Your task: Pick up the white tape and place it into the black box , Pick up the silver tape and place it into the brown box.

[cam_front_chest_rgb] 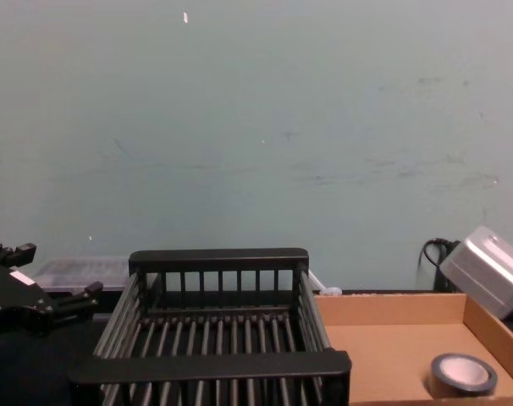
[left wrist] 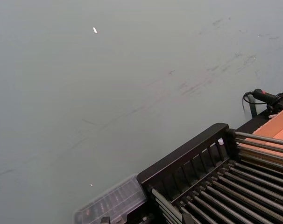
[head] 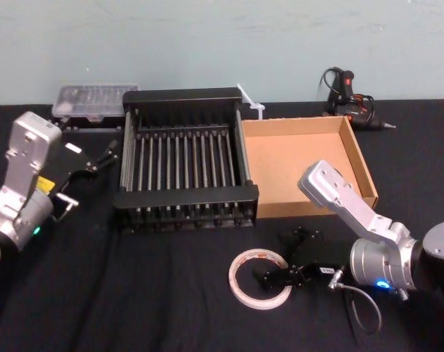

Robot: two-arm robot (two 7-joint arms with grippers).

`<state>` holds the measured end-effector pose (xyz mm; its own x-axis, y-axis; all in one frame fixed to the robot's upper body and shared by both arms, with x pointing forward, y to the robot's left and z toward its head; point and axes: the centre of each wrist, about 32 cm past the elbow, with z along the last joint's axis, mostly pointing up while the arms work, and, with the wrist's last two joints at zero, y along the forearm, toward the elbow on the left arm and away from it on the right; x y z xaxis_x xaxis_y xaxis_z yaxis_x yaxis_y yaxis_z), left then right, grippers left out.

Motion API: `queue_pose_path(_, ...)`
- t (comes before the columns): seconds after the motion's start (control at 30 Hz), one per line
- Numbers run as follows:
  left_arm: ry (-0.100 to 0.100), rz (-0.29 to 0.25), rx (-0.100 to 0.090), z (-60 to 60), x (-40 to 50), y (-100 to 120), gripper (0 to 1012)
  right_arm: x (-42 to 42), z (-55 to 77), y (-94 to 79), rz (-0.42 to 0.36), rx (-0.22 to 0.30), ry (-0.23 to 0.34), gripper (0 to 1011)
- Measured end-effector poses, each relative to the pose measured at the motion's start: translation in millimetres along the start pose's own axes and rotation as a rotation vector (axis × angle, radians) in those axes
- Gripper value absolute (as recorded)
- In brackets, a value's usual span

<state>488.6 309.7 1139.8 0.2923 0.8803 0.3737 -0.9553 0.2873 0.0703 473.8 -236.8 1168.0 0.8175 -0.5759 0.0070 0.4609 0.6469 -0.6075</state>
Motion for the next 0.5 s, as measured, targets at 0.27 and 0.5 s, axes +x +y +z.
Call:
queue_pose_path(0.27, 0.000, 0.000, 0.000, 0.0, 0.0, 0.0, 1001, 0.0, 0.1, -0.2, 0.000, 0.000, -0.001, 967)
queue_pose_path(0.5, 0.000, 0.000, 0.000, 0.0, 0.0, 0.0, 1001, 0.0, 0.2, -0.2, 0.000, 0.001, -0.001, 811)
